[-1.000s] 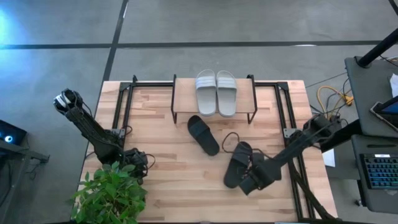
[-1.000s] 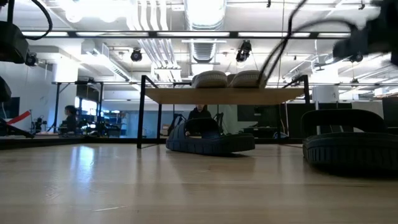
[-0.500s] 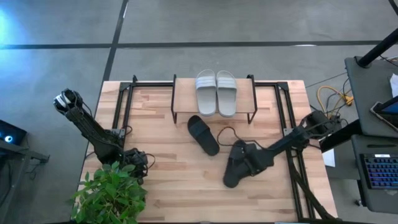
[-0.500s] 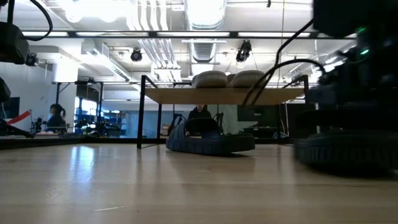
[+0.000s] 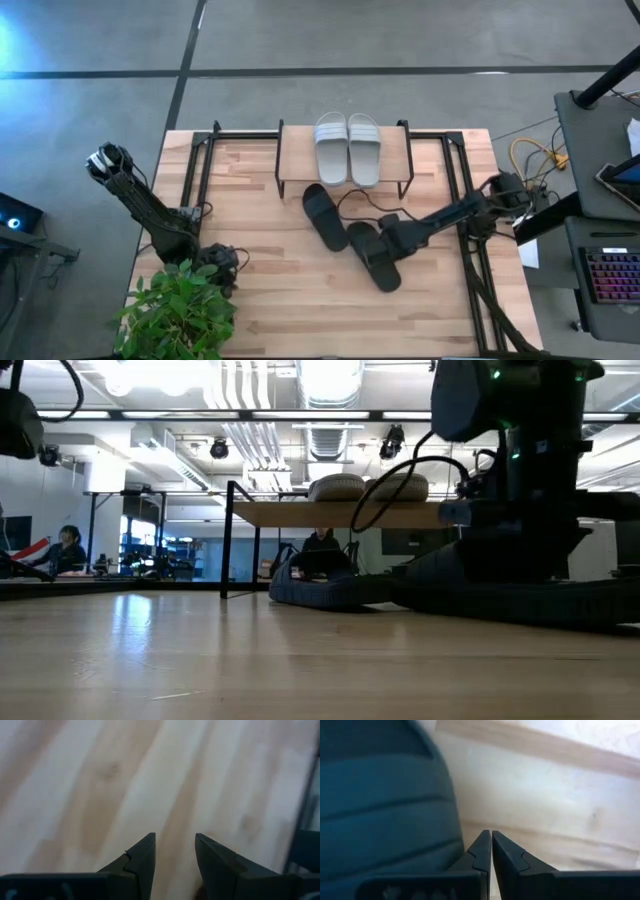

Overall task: Pick and place slides into the shelf
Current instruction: Put the bottom black slide under the shelf, then adjust the left black slide

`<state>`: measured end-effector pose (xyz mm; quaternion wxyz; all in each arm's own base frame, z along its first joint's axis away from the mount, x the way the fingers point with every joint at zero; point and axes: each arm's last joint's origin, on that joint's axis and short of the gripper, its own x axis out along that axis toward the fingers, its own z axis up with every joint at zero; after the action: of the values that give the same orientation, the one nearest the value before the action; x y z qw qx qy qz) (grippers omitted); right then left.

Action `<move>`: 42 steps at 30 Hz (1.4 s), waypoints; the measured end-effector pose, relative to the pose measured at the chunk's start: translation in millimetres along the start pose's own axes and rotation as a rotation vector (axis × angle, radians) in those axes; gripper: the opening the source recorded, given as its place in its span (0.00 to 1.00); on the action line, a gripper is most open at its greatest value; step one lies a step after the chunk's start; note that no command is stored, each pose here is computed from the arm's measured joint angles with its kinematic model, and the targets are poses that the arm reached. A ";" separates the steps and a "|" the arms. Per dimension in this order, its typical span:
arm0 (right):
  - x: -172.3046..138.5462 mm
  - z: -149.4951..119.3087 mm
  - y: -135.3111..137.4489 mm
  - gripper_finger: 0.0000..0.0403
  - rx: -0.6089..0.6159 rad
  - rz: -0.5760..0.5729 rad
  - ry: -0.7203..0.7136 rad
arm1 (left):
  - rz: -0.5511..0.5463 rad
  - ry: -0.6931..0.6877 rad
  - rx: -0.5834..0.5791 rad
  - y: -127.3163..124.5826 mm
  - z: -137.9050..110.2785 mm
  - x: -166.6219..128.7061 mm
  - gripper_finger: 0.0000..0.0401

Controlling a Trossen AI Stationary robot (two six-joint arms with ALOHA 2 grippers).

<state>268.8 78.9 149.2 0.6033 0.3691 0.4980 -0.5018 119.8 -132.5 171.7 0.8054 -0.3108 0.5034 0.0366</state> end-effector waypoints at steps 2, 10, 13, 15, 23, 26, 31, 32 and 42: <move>-2.8 -4.7 -0.3 0.02 0.000 -0.005 0.015 | -0.036 -0.006 -0.007 -3.1 0.6 0.2 0.31; -24.1 -39.6 -10.9 0.02 -0.042 -0.096 0.078 | -0.073 -0.022 -0.003 -8.6 1.0 5.4 0.31; -29.9 -53.7 -8.0 0.02 -0.041 -0.042 0.094 | -0.057 -0.019 0.024 -8.6 0.2 9.0 0.31; -31.3 -59.9 -5.3 0.02 -0.019 -0.016 0.096 | -0.049 -0.017 0.041 -8.7 -0.4 11.5 0.31; -27.5 -66.0 19.8 0.02 -0.054 0.074 0.070 | -0.036 -0.011 0.046 -10.4 -1.5 18.1 0.31; -26.7 -66.4 28.2 0.02 -0.092 0.069 0.069 | -0.044 -0.013 0.044 -11.5 -1.4 19.1 0.31; -24.7 -67.1 29.1 0.02 -0.093 0.020 0.056 | -0.062 -0.017 0.040 -13.0 -0.7 17.9 0.31; -23.8 -66.5 26.5 0.02 -0.087 -0.004 0.050 | -0.065 -0.018 0.039 -13.2 -0.6 17.5 0.31; -43.4 -59.7 19.1 0.02 -0.024 0.022 -0.063 | -0.174 -0.068 0.027 -23.8 5.8 16.0 0.31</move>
<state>273.6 150.0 176.4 0.6286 0.3512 0.4805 -0.5007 141.1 -152.6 171.2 0.8264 -0.3410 0.4472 -0.0296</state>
